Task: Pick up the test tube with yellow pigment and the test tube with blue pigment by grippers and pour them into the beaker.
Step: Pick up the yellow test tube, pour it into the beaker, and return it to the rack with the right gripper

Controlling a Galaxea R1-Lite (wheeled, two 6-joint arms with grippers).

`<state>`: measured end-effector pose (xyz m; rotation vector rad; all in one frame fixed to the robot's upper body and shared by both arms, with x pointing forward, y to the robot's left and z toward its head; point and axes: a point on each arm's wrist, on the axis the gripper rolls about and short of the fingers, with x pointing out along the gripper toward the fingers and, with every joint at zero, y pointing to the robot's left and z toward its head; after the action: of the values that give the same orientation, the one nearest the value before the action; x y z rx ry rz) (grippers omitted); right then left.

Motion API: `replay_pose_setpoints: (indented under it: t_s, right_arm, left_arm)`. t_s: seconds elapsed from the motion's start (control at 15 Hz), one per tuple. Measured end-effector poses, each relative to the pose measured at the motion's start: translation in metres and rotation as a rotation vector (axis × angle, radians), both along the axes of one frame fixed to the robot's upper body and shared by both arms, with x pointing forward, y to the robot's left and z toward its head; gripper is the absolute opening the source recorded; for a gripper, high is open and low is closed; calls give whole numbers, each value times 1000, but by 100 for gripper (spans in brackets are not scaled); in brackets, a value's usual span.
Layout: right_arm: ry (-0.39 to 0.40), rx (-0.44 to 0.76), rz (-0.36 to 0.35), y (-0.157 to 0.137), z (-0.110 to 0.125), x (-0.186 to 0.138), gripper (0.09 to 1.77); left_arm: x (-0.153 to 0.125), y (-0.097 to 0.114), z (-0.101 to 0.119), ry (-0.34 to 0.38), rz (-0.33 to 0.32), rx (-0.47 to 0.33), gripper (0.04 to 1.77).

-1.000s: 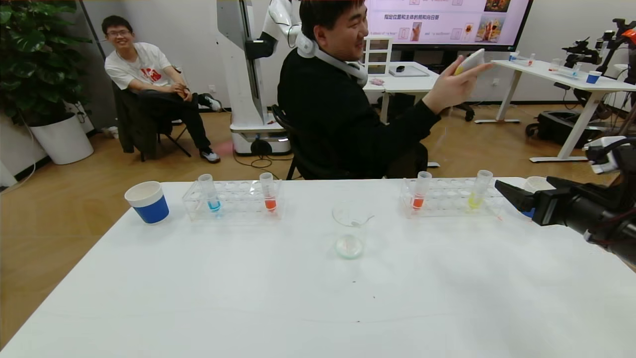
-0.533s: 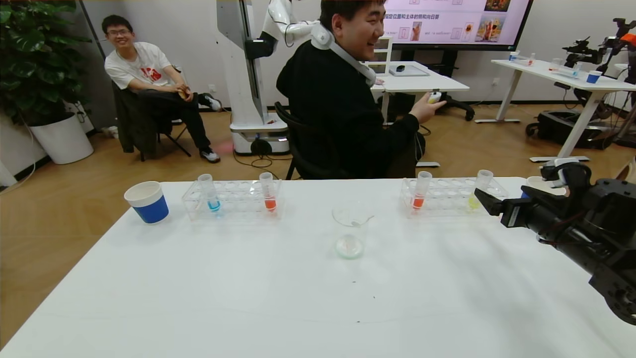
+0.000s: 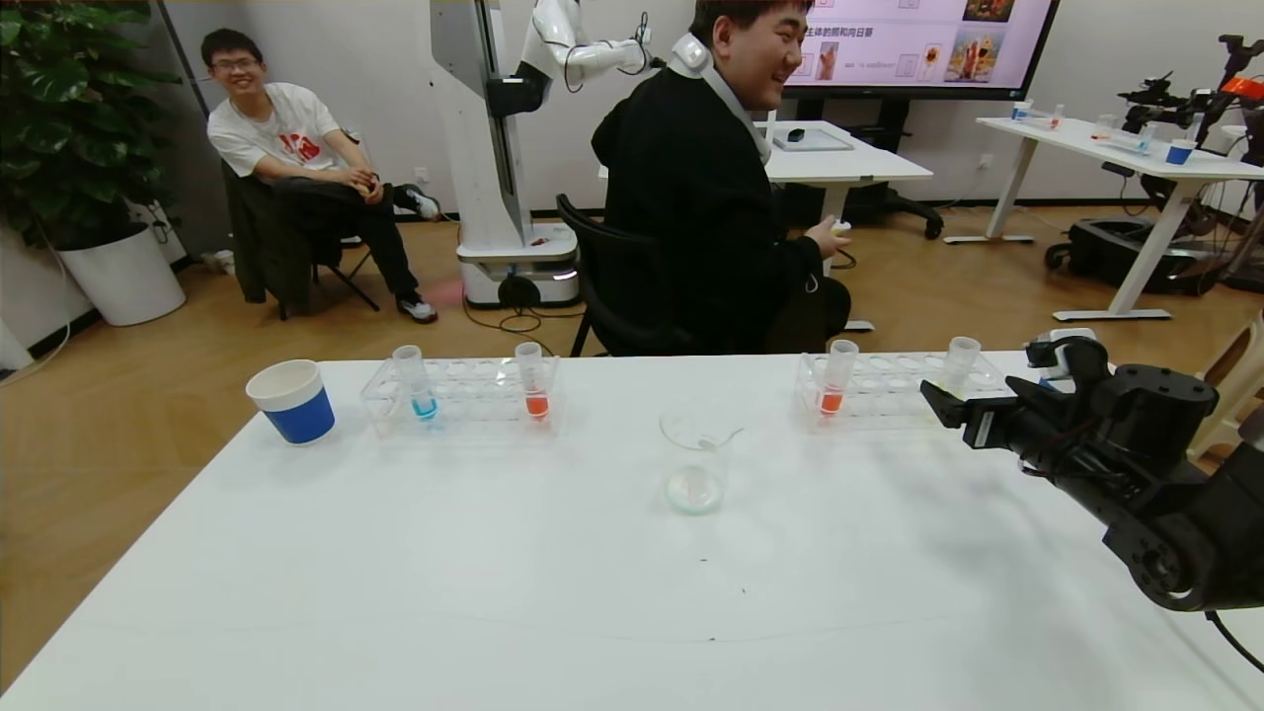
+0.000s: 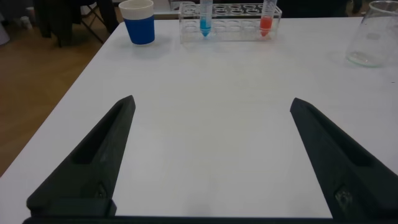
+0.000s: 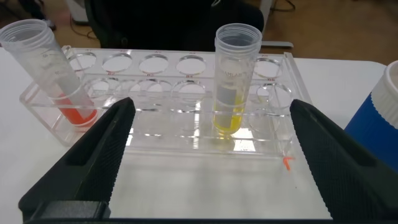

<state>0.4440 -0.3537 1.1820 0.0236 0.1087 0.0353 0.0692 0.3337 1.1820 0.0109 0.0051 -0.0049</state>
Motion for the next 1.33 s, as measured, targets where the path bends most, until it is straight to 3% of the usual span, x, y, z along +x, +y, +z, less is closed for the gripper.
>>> replay_pose_setpoints:
  t_s: [1.0, 1.07, 1.13, 1.27, 1.33]
  right_arm:
    - [-51, -5, 1, -3, 6, 62, 174]
    - [-51, -7, 1, -4, 5, 63, 164]
    - [-52, -7, 2, -3, 5, 64, 141]
    - [-52, -7, -5, -5, 4, 65, 56]
    - [-54, -8, -2, -3, 4, 66, 36]
  left_arm:
    - [0, 0, 0, 0, 0, 0, 174]
    - [0, 0, 0, 0, 0, 0, 174]
    - [0, 0, 0, 0, 0, 0, 174]
    - [0, 0, 0, 0, 0, 0, 174]
    - [0, 0, 0, 0, -1, 0, 174]
